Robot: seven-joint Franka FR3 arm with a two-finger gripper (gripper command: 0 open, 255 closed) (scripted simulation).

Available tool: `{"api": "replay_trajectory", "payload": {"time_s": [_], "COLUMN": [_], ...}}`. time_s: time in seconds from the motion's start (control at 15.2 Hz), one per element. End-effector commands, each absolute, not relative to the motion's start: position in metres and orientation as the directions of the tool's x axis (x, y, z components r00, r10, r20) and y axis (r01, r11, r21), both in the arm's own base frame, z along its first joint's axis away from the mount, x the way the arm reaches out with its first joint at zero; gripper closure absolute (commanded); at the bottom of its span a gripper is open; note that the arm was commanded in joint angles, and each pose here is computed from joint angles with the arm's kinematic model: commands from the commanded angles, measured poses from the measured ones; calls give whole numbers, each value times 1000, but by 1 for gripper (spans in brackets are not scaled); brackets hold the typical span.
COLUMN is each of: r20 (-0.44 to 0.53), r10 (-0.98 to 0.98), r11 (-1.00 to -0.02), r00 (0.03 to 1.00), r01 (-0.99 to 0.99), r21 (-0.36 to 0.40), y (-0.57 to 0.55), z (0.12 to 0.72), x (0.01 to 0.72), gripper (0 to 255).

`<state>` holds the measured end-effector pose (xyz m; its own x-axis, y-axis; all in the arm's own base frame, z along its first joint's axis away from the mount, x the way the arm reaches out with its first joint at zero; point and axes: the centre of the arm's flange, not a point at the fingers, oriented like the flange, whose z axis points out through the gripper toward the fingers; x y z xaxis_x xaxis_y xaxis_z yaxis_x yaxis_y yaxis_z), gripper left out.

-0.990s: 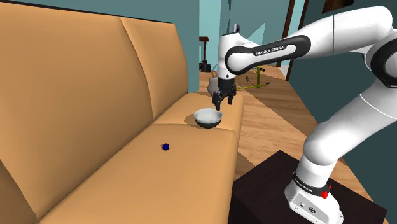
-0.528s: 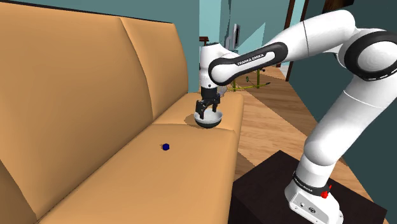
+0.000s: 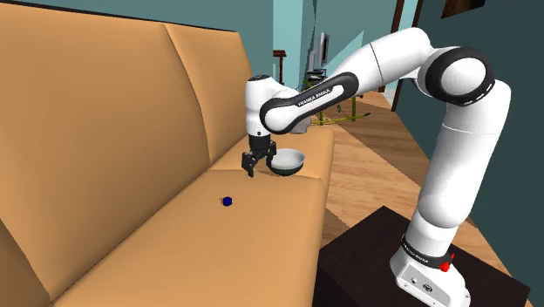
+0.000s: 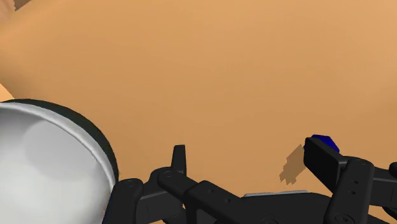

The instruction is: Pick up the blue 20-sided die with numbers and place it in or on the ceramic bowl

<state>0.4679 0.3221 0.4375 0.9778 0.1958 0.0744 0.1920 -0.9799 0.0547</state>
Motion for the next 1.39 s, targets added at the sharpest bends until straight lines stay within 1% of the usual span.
{"api": "replay_trajectory", "payload": {"time_s": [0.0,0.59,1.06,1.32], "r20": [77,86,86,86], "r10": [208,260,260,260], "r11": [-978,-965,-965,-965], "r00": [975,962,962,962], "r01": [204,258,258,258], "r21": [51,38,38,38], "y": [345,446,446,446], "z": [427,380,344,341], "x": [473,506,509,510], "gripper": [0,0,0,0]}}
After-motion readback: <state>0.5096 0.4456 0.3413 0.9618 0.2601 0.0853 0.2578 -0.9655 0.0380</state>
